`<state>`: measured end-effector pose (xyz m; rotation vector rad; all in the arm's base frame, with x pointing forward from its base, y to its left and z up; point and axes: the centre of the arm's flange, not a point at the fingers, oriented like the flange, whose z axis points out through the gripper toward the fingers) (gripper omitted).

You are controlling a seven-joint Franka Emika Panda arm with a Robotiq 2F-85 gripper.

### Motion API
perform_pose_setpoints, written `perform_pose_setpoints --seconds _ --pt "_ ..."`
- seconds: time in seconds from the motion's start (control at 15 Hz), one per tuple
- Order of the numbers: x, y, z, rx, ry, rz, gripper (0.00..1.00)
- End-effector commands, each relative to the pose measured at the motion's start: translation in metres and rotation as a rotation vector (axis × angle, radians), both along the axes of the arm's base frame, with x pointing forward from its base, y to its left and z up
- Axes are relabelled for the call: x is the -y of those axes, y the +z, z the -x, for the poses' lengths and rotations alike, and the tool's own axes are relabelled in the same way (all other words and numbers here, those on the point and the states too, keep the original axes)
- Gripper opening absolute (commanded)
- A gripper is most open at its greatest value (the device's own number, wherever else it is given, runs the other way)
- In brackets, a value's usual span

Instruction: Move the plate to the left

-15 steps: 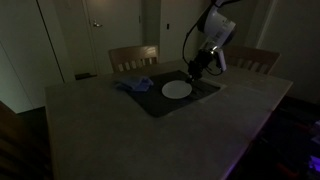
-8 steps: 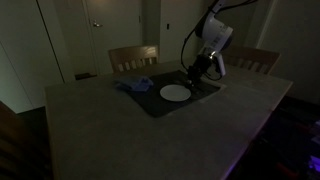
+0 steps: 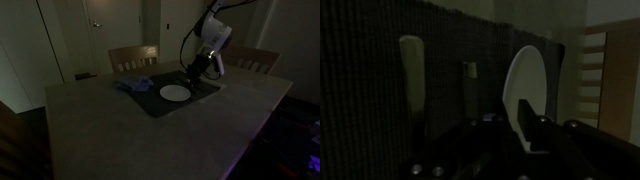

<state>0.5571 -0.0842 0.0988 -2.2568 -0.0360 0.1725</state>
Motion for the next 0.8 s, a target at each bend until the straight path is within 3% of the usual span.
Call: perform_pose_setpoints --seconds 0.0,0.47,0.73 --pt "-0.008 0.016 -0.006 0.003 0.025 0.020 0.51" --pt "-0.031 0.067 -0.014 0.011 0.075 0.122 0.98" --pt "-0.041 0.092 -0.017 -0.025 0.108 0.222 1.00"
